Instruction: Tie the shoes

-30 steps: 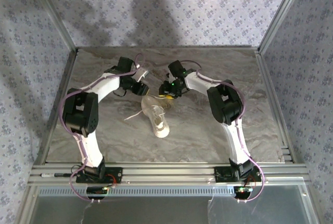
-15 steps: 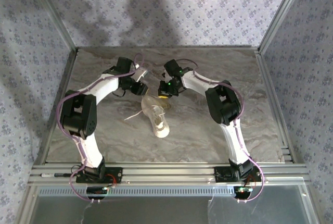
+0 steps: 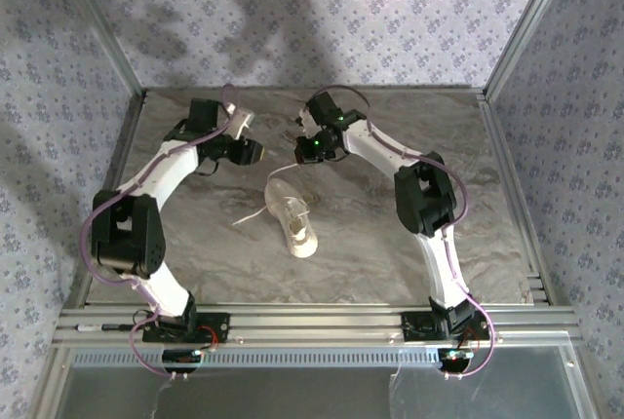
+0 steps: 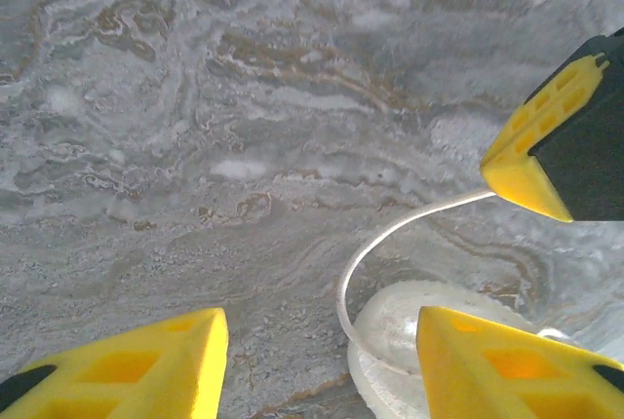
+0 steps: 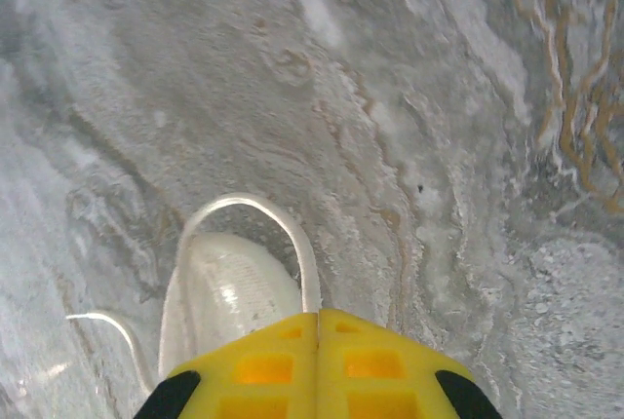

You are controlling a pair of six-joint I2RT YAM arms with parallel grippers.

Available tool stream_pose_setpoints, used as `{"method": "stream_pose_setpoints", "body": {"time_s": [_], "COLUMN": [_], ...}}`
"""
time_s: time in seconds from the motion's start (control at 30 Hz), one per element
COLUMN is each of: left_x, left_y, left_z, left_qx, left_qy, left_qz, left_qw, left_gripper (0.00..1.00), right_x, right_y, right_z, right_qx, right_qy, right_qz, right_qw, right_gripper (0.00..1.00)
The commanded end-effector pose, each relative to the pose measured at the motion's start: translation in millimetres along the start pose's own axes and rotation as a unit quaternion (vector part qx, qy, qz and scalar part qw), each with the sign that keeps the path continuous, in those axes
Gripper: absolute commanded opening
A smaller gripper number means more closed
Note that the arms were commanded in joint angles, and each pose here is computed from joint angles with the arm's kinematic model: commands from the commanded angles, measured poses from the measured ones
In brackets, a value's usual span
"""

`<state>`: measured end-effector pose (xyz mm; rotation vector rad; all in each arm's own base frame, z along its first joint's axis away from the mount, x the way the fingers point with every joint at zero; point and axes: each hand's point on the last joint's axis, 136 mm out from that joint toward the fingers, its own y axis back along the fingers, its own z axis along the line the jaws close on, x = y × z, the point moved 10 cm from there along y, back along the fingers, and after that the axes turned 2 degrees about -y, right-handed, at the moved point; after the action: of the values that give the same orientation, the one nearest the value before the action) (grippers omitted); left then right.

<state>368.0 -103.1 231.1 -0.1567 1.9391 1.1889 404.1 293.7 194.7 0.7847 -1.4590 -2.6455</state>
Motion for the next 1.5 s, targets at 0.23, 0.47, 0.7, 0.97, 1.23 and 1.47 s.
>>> {"method": "stream_pose_setpoints", "body": {"time_s": [0.23, 0.47, 0.7, 0.97, 1.23, 1.47], "left_x": [-13, -15, -10, -20, -16, -11], "left_y": [26, 28, 31, 16, -10, -18], "left_z": [-15, -21, -32, -38, -42, -44], "left_qx": [0.133, 0.171, 0.229, 0.278, 0.298, 0.316], "left_qy": [-0.022, -0.083, -0.22, -0.256, -0.258, -0.253], "left_qz": [-0.112, -0.142, -0.19, -0.173, -0.154, -0.136], "left_qw": [0.984, 0.971, 0.929, 0.91, 0.906, 0.904], "left_gripper": [0.58, 0.58, 0.57, 0.55, 0.52, 0.16], "right_x": [-3, 4, 6, 8, 8, 9], "right_y": [73, 87, 100, 105, 106, 105], "right_z": [46, 47, 50, 50, 52, 48], "right_qx": [-0.093, -0.125, -0.168, -0.189, -0.195, -0.193], "right_qy": [0.18, 0.214, 0.255, 0.277, 0.278, 0.266], "right_qz": [-0.086, -0.104, -0.116, -0.116, -0.117, -0.126], "right_qw": [0.975, 0.963, 0.945, 0.935, 0.933, 0.936], "right_gripper": [0.0, 0.0, 0.0, 0.0, 0.0, 0.0]}}
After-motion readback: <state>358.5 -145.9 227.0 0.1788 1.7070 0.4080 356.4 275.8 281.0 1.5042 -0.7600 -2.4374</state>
